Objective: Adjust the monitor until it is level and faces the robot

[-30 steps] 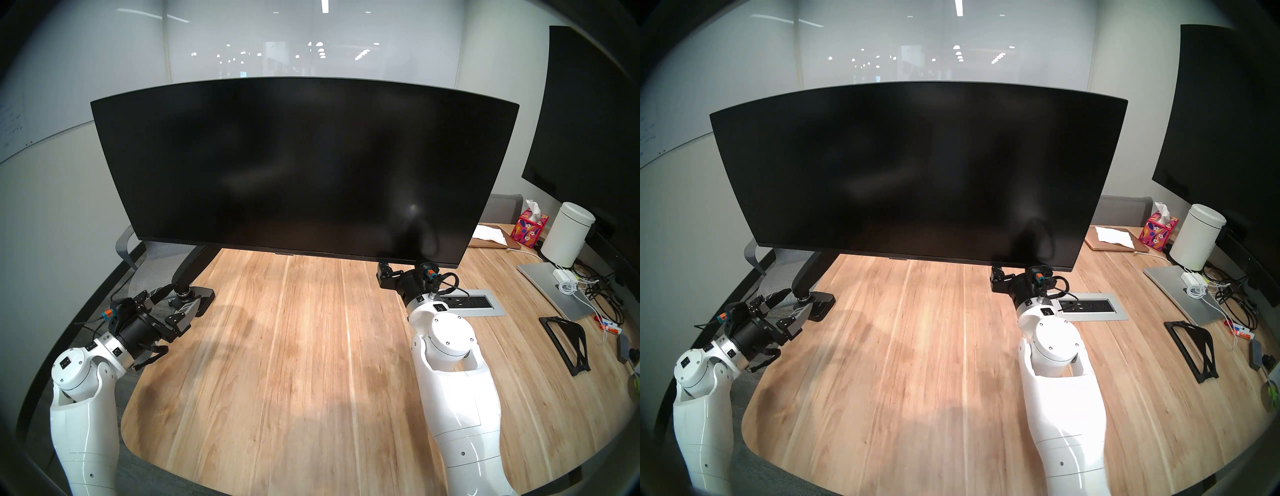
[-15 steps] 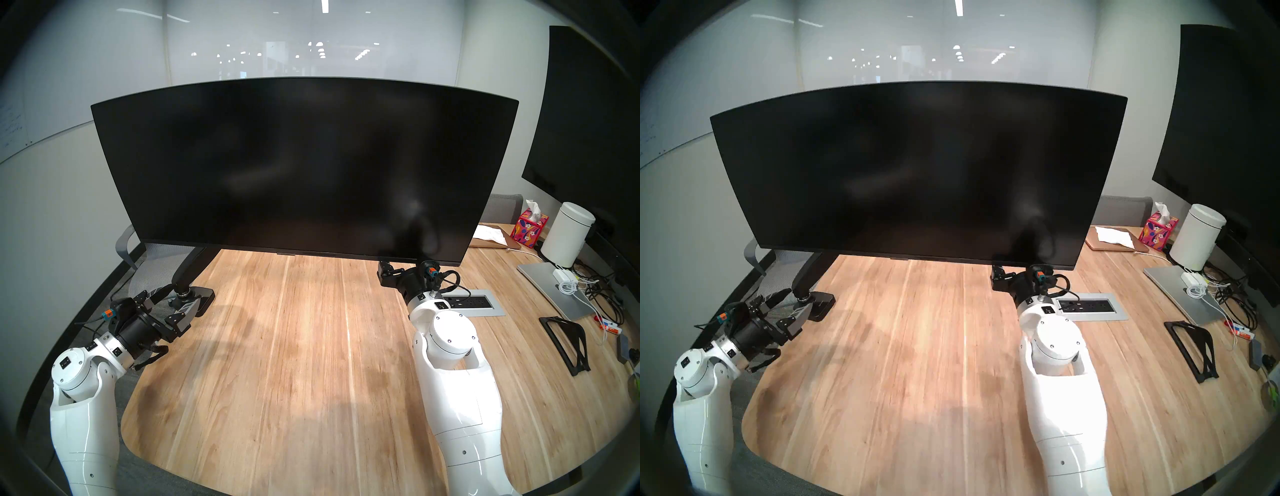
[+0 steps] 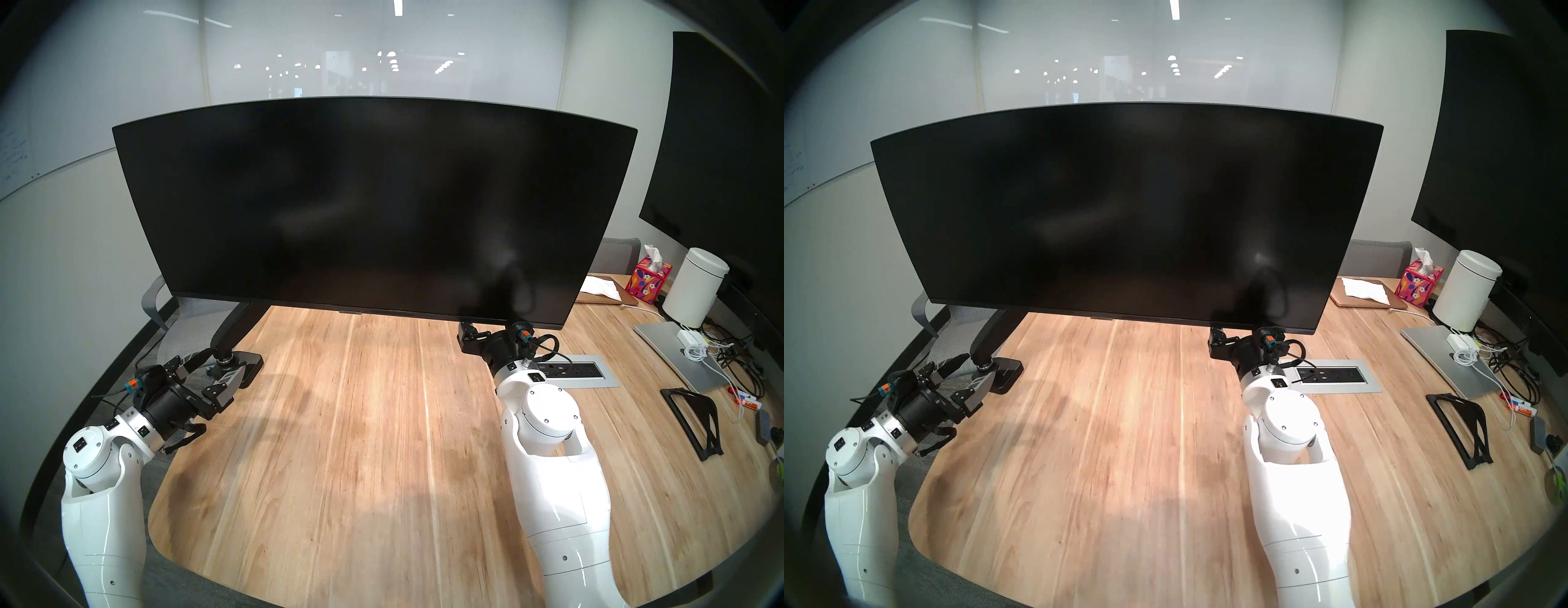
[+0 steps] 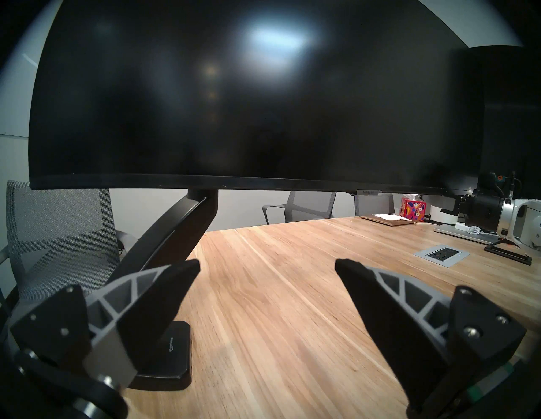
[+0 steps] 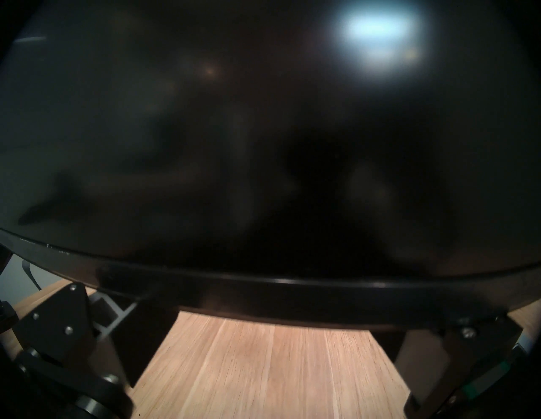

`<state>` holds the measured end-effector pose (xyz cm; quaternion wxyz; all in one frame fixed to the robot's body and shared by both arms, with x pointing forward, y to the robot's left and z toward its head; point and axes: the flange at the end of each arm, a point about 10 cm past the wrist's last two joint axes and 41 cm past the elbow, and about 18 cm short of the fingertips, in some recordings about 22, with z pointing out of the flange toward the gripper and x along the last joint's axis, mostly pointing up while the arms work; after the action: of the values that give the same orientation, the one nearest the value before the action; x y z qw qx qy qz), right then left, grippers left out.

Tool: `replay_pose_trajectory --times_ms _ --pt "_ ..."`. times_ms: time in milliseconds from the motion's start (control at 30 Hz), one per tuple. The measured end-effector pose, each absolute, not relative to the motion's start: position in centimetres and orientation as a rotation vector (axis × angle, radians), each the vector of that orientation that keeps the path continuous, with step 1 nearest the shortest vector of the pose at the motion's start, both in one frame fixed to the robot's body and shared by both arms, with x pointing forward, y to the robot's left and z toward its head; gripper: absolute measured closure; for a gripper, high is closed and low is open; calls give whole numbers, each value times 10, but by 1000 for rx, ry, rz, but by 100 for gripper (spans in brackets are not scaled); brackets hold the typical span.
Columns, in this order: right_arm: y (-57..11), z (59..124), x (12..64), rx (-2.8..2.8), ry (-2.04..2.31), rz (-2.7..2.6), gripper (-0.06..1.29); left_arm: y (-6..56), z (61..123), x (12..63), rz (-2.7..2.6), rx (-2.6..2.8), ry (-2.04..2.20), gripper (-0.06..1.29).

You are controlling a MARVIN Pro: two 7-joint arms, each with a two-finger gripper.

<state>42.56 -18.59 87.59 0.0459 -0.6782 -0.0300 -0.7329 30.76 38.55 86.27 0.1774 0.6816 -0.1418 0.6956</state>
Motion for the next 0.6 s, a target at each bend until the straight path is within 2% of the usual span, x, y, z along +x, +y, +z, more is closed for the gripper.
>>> replay_pose_trajectory --times_ms 600 --pt "-179 871 422 -2064 -67 -2237 0 386 863 308 1969 1929 -401 -3"
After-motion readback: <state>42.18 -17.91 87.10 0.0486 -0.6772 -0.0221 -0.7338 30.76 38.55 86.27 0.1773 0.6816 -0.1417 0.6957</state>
